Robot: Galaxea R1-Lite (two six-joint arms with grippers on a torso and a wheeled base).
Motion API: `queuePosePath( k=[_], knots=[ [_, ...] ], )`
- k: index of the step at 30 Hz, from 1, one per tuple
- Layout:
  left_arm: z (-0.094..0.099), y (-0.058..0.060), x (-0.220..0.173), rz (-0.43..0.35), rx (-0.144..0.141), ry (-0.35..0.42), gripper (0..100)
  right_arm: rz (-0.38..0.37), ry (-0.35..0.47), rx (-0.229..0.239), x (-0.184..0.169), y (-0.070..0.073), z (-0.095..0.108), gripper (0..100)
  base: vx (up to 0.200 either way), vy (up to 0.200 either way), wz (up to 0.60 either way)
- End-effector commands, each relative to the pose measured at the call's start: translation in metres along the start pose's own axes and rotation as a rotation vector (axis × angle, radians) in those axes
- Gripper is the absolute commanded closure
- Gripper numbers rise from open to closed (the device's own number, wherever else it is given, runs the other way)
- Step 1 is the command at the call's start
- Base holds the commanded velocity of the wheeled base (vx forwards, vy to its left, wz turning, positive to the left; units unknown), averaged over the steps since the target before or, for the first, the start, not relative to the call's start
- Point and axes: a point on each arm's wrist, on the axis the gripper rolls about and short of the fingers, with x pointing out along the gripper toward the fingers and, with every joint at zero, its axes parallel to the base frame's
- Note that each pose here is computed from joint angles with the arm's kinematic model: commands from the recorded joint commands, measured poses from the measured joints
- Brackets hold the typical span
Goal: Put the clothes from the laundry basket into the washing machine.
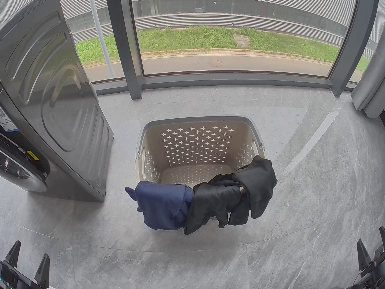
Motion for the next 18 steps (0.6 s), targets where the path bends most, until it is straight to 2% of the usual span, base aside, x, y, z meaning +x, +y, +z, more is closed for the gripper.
queuePosePath(
  k=[1,18],
  knots=[
    [-0.0044,0.0003,-0.0002,0.001,0.000,-0.003,0,0.000,0.017,0.001,0.0013,0.0000,-0.0048,0,0.000,0.200,0.00],
    [-0.0044,0.0002,-0.0002,-0.001,0.000,-0.003,0,0.000,0.017,0.001,0.0013,0.0000,-0.0048,0,0.000,0.200,0.00]
  ],
)
